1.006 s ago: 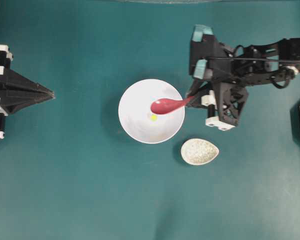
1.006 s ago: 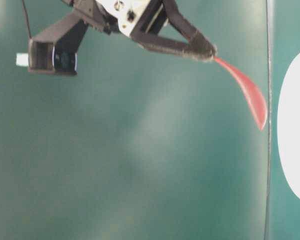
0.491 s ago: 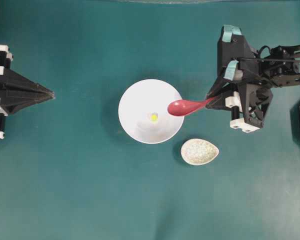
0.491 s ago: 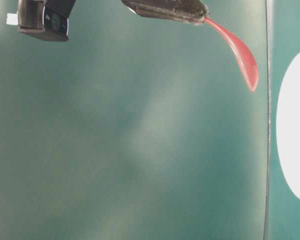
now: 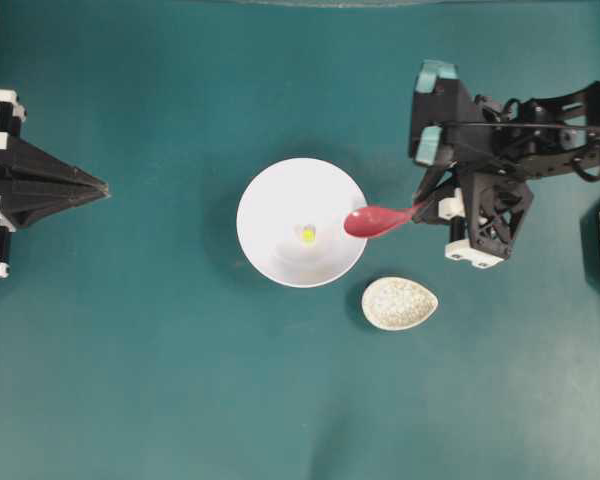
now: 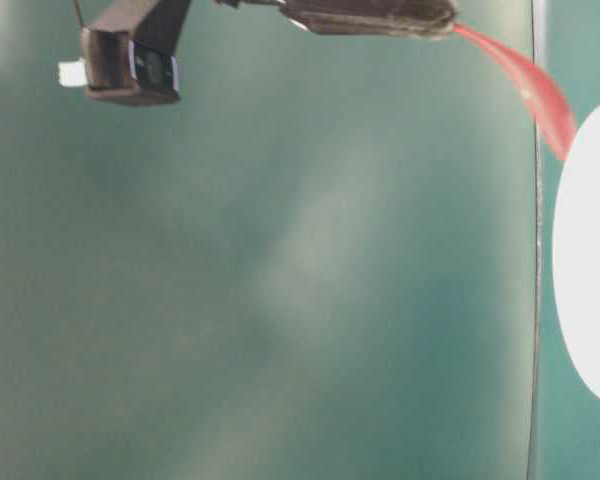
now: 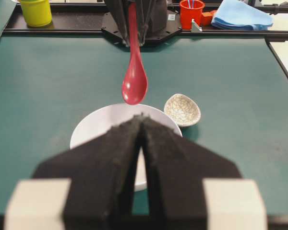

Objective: Scoop the yellow hexagonal prism block from the bowl with a spoon using the right arm.

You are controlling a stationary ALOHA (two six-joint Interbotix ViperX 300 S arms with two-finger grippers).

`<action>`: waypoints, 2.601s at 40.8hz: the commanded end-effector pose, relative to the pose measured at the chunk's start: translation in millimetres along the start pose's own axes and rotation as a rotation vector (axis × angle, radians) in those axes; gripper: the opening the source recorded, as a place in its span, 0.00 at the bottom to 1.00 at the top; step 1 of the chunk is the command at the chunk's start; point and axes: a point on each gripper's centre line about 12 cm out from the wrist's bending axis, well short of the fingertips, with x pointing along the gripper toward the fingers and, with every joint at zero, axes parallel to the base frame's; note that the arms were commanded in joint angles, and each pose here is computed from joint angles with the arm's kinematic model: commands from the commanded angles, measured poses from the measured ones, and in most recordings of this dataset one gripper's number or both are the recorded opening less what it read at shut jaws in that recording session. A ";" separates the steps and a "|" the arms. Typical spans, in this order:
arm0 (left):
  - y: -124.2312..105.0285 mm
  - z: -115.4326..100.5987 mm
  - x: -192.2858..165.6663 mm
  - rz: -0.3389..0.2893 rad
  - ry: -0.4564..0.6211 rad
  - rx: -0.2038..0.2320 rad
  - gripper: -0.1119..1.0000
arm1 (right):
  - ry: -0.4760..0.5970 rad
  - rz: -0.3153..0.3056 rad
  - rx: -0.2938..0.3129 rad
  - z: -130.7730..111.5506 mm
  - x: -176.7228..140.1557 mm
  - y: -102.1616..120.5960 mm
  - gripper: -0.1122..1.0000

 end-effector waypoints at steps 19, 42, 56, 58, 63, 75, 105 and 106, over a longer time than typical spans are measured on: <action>0.1 7.7 2.4 0.000 -0.017 0.003 0.14 | 0.171 0.008 0.049 28.4 13.2 2.3 0.32; 0.1 7.7 2.4 0.000 -0.017 0.003 0.14 | 0.310 0.012 0.059 45.9 20.3 0.5 0.32; 0.1 7.9 2.4 0.000 -0.018 0.003 0.14 | 0.321 0.015 0.048 58.9 23.0 -0.7 0.32; 0.1 7.7 2.4 0.000 -0.017 0.003 0.14 | 0.318 0.015 0.046 60.6 23.1 -0.5 0.32; 0.1 7.7 2.4 0.000 -0.017 0.003 0.14 | 0.320 0.014 0.045 61.8 24.9 -0.9 0.32; 0.1 7.7 2.4 0.000 -0.017 0.003 0.14 | 0.338 0.012 0.047 62.0 33.5 -2.4 0.32; 0.1 7.7 2.4 0.000 -0.017 0.003 0.14 | 0.349 0.011 0.028 68.4 64.2 -7.7 0.32; 0.1 7.7 2.4 0.000 -0.017 0.003 0.14 | 0.349 0.011 0.028 68.4 65.5 -8.0 0.32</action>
